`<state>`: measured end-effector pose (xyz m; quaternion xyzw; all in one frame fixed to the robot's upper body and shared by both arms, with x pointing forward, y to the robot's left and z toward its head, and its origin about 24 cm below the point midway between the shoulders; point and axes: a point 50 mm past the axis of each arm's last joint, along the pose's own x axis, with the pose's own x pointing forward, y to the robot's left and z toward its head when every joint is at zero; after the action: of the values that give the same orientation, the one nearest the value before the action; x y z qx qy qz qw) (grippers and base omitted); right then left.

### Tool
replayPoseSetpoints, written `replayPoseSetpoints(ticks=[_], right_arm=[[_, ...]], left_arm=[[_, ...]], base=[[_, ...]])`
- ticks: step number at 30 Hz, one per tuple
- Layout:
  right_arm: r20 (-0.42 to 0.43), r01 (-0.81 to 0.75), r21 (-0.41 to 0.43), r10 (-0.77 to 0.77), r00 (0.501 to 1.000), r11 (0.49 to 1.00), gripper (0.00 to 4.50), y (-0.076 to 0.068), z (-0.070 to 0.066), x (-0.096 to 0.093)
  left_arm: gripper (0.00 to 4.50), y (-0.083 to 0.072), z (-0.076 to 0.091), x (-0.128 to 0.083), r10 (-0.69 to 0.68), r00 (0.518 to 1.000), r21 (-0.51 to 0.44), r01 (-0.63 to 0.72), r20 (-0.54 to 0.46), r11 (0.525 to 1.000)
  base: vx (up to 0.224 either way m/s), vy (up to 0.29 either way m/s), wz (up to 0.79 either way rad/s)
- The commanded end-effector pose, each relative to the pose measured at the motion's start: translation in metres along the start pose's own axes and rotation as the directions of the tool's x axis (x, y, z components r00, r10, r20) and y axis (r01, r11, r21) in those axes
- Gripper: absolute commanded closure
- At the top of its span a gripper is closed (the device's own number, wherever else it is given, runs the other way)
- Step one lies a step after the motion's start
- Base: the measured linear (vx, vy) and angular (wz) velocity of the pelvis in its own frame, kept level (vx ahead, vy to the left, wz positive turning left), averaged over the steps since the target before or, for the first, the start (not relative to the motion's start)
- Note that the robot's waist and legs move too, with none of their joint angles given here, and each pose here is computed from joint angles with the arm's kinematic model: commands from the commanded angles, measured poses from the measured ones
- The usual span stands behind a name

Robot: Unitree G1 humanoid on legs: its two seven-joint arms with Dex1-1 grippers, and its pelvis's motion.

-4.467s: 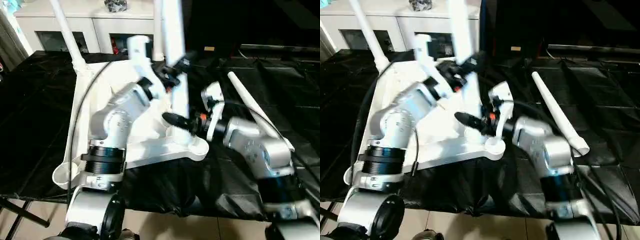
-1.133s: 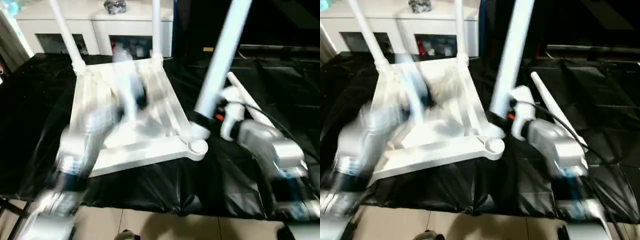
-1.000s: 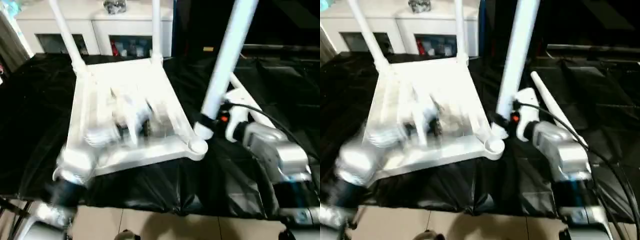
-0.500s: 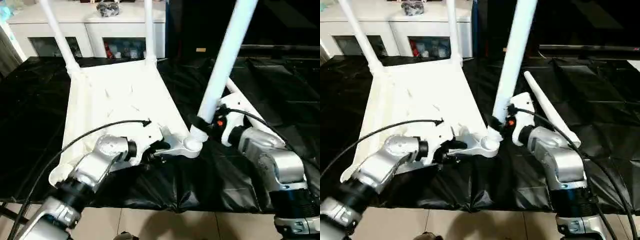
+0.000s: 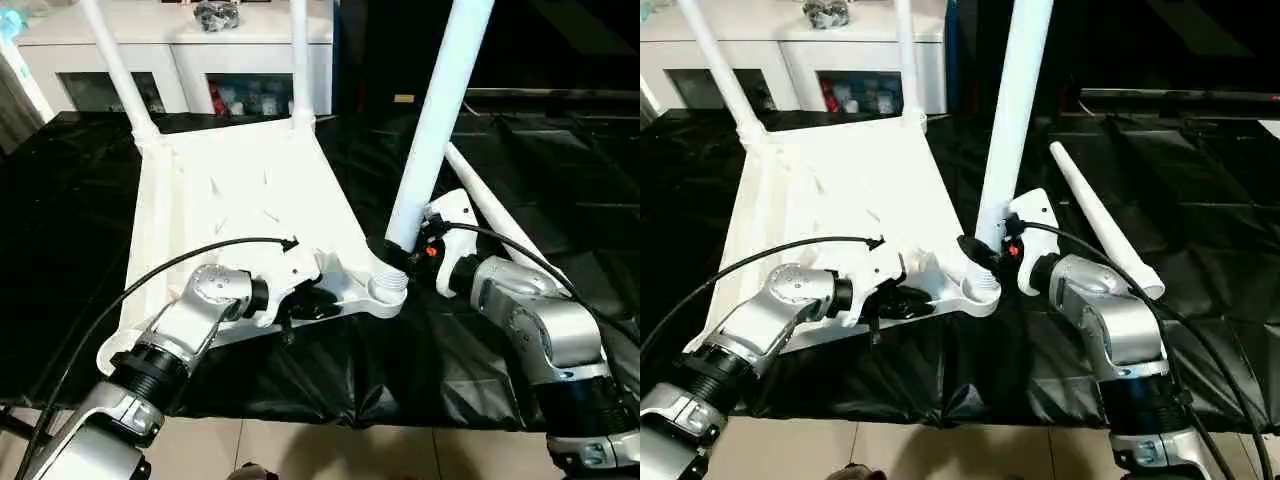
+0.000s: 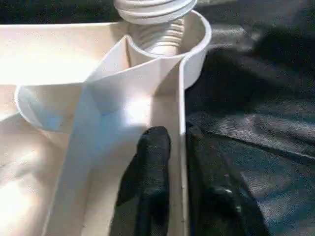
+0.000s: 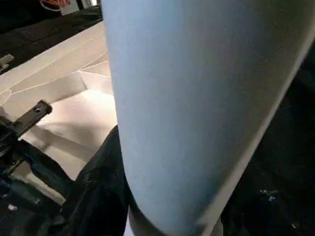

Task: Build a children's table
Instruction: Pick table leg, then insert table leg to table base

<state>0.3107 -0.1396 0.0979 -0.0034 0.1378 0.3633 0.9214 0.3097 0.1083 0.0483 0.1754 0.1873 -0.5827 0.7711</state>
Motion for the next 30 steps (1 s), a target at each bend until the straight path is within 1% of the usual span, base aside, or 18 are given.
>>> replayPoseSetpoints(ticks=[1, 3, 7, 10, 16, 17, 21, 25, 30], right_arm=[[-0.017, -0.030, -0.016, 0.029, 0.999, 0.999, 2.59, 0.002, 0.002, 0.003], [-0.042, -0.057, -0.020, 0.056, 0.998, 0.998, 2.59, 0.004, 0.000, 0.004], [-0.060, -0.069, -0.023, 0.067, 0.996, 0.997, 2.59, 0.002, -0.002, 0.006], [-0.082, -0.075, -0.019, 0.073, 0.994, 0.997, 2.59, -0.001, -0.004, 0.009], [-0.122, -0.079, -0.007, 0.077, 0.989, 0.997, 2.59, -0.006, -0.009, 0.012], [-0.143, -0.081, 0.009, 0.081, 0.986, 0.997, 2.59, -0.009, -0.014, 0.014], [-0.168, -0.084, 0.012, 0.085, 0.982, 0.996, 2.59, -0.011, -0.019, 0.018], [-0.169, -0.079, 0.017, 0.081, 0.982, 0.997, 2.59, -0.014, -0.021, 0.019], [-0.169, -0.086, 0.027, 0.090, 0.981, 0.996, 2.59, -0.014, -0.024, 0.018]], left_arm=[[4.23, 0.004, 0.000, -0.005, 0.001, 1.000, 0.010, -0.001, -0.008, 1.000], [4.46, 0.003, -0.002, -0.006, -0.013, 1.000, 0.007, 0.014, -0.025, 1.000], [4.50, 0.002, -0.007, -0.006, -0.019, 0.999, 0.012, 0.020, -0.051, 1.000], [4.50, 0.003, -0.007, -0.007, -0.014, 0.999, 0.001, 0.014, -0.049, 1.000], [4.50, 0.004, -0.003, -0.007, -0.009, 1.000, -0.043, 0.009, -0.018, 0.999], [4.50, 0.004, 0.001, -0.005, -0.005, 1.000, -0.064, 0.005, 0.006, 0.998], [4.50, 0.003, 0.003, -0.002, 0.010, 1.000, -0.079, -0.009, 0.020, 0.997], [4.50, 0.004, 0.004, -0.001, 0.016, 0.999, -0.083, -0.014, 0.028, 0.996], [4.50, 0.007, 0.009, 0.000, 0.063, 0.998, -0.125, -0.060, 0.024, 0.990]], base=[[0.000, 0.000, 0.00], [0.000, 0.000, 0.00], [0.000, 0.000, 0.00], [0.000, 0.000, 0.00], [0.000, 0.000, 0.00], [0.000, 0.000, 0.00], [0.000, 0.000, 0.00], [0.000, 0.000, 0.00], [0.000, 0.000, 0.00]])
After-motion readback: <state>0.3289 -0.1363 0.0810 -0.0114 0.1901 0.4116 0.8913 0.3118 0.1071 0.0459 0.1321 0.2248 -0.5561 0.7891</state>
